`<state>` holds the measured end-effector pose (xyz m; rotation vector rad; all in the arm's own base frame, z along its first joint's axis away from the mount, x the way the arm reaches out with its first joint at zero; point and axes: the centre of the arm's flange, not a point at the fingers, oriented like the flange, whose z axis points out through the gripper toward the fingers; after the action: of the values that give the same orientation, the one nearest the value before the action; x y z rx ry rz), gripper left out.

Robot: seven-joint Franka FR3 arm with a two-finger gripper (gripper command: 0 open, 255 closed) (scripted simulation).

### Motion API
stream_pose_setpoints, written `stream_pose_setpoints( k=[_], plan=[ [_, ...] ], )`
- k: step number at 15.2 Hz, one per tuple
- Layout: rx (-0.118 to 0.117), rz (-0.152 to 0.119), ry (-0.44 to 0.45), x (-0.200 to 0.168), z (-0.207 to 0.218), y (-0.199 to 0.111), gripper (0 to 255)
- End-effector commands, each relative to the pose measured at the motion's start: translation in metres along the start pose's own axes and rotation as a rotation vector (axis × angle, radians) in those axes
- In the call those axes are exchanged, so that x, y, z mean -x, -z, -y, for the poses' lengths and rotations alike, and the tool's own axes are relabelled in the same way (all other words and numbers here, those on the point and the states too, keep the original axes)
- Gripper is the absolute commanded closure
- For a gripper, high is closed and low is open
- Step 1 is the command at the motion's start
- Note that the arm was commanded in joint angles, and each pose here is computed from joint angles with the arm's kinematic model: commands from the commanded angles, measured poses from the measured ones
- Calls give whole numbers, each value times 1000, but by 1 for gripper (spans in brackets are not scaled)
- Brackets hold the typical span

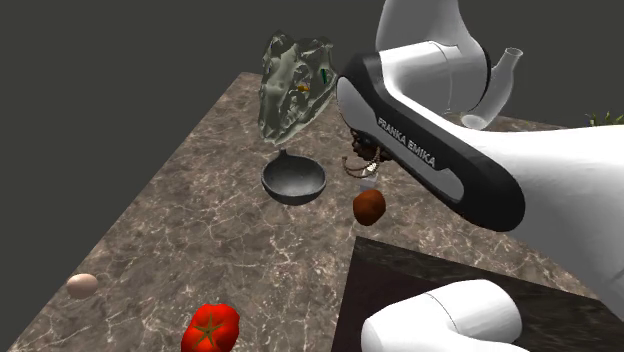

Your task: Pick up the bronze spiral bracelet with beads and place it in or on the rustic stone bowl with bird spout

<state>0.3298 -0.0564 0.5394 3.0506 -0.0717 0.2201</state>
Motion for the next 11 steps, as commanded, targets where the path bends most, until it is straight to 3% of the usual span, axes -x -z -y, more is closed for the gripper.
stream_pose_setpoints(
  k=[1,11],
  plan=[
    [-1,0,-1,-14,22,1,255],
    [-1,0,-1,-83,138,0,255]
  ],
)
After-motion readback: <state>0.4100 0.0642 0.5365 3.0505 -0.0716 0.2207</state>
